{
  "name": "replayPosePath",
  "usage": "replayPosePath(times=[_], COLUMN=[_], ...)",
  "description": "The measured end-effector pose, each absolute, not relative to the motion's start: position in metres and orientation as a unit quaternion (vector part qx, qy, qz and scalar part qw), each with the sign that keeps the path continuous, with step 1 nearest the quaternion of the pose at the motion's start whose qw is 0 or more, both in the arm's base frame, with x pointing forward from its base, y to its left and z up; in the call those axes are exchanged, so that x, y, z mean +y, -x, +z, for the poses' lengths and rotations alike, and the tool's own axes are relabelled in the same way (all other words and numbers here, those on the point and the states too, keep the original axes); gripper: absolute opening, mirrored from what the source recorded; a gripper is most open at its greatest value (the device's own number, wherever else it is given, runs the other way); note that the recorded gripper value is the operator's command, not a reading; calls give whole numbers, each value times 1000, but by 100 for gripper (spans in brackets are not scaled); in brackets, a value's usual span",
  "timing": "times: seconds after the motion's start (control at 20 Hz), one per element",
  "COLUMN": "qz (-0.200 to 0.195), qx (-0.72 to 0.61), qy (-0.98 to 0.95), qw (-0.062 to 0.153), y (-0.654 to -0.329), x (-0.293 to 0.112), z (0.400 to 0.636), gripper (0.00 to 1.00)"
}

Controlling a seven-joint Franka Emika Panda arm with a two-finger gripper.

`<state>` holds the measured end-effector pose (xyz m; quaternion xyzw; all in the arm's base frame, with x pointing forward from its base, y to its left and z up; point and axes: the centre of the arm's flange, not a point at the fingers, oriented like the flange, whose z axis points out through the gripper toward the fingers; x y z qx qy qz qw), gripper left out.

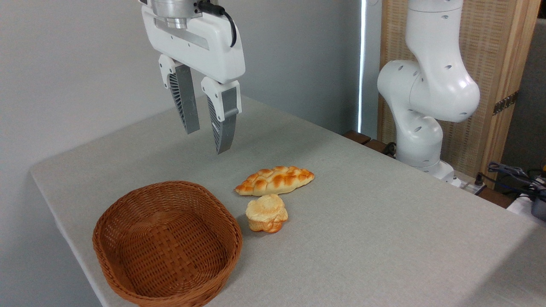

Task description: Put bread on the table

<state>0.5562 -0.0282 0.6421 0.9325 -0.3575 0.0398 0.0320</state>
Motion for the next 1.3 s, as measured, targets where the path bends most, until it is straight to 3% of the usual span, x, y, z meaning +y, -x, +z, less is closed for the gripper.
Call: replayPosePath(times=[0.8,1.0,1.3], qz=[16,7,4], qx=[-368,-369,-370], qy=[-929,-929,-929], qw=[39,16,12], y=[-556,-557,-558], x=[-27,-23,-23], z=[638,637,634], gripper=[100,100,100])
